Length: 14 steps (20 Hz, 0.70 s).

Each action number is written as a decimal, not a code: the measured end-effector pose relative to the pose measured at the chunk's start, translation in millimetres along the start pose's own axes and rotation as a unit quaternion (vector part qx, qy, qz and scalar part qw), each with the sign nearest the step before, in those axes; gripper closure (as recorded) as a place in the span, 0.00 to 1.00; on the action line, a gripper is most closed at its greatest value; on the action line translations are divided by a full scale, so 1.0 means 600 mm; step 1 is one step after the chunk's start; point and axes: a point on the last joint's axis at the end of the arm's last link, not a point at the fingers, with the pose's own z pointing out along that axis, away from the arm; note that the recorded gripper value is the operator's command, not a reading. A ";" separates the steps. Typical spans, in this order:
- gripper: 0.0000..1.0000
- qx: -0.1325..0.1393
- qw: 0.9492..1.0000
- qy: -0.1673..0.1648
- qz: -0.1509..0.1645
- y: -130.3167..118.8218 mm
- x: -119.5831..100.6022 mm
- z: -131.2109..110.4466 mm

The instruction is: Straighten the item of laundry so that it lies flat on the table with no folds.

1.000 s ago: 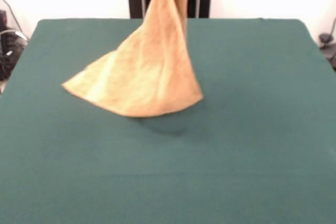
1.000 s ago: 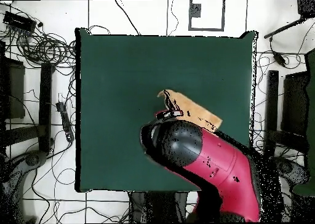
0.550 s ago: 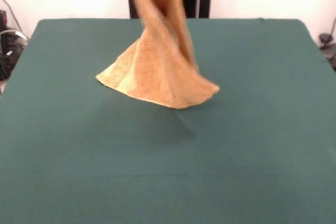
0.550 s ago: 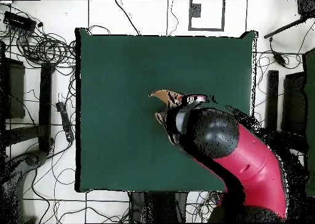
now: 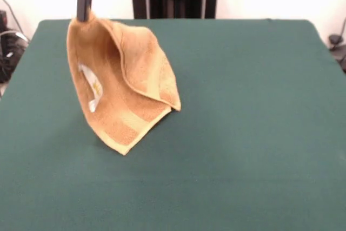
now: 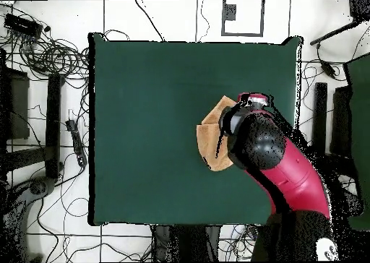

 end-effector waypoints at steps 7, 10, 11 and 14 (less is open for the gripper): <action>1.00 0.025 0.999 0.023 -0.017 -0.029 0.041 0.039; 1.00 0.043 0.998 0.034 -0.028 -0.052 0.033 0.021; 1.00 0.049 0.998 0.038 -0.031 -0.059 0.028 0.015; 1.00 0.053 0.997 0.039 -0.026 -0.076 -0.003 0.007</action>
